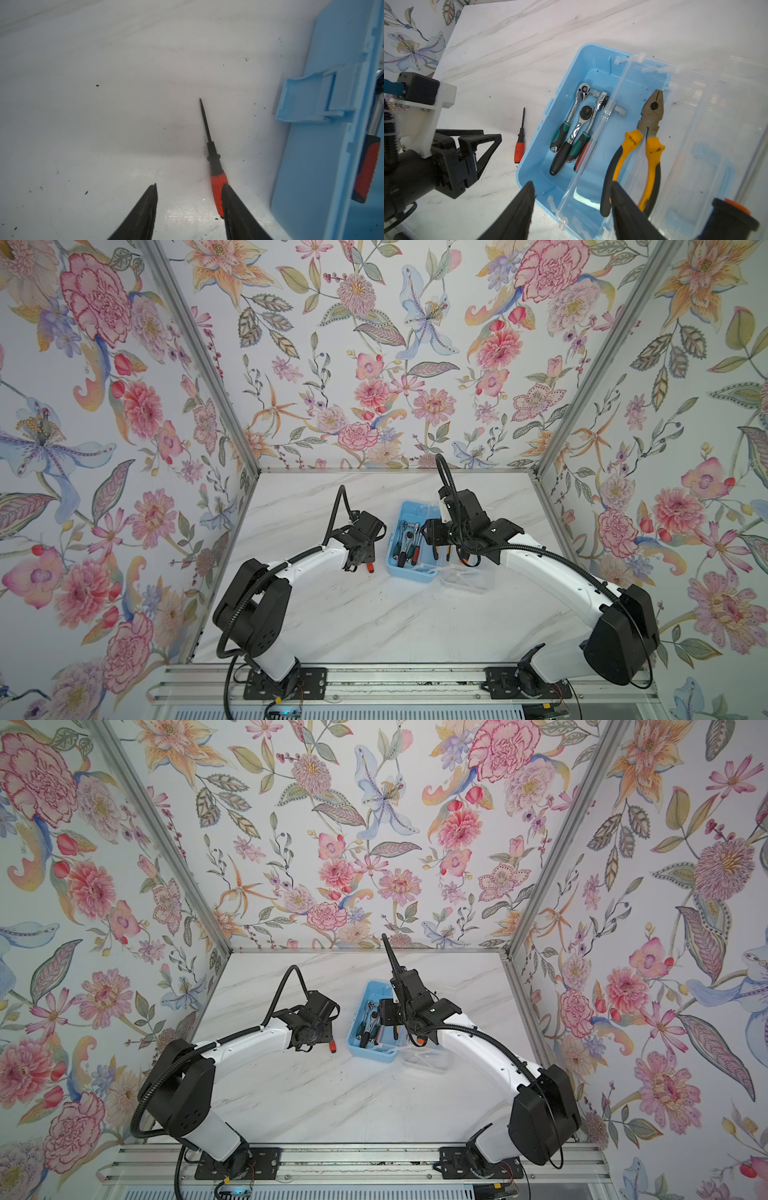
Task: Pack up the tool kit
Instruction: 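Grasp the red-handled screwdriver and lift it with the left gripper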
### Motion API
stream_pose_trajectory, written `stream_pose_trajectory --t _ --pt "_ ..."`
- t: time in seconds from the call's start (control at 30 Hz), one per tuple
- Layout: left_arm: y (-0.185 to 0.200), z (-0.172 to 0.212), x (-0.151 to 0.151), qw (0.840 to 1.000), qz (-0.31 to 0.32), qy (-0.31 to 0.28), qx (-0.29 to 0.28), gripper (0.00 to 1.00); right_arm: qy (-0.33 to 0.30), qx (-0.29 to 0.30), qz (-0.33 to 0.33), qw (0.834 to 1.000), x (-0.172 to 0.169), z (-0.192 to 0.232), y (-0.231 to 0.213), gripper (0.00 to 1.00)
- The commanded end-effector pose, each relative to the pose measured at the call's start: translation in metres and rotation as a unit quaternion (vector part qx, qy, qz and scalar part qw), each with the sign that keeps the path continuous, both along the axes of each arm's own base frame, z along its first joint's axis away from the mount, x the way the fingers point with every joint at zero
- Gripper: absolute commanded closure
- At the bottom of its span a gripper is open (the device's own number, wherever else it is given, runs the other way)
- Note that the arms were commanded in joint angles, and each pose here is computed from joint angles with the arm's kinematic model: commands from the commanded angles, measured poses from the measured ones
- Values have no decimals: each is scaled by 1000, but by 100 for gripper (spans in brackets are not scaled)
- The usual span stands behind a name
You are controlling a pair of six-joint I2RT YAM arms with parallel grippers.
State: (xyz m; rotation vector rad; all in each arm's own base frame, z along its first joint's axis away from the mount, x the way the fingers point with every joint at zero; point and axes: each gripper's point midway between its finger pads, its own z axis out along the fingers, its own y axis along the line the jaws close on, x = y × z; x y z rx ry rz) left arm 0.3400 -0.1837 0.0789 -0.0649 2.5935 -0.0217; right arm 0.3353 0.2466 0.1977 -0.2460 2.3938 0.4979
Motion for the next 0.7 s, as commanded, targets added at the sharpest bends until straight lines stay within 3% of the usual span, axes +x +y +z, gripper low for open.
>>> stream_pose_trajectory --t 0.0,0.67 --pt "-18 -10 -3 1000 -8 6 -22 48 -9 3 7 1000 1 9 3 41" --pt "-30 -58 -20 998 -7 55 -21 57 2 14 6 1000 1 -1 -3 41"
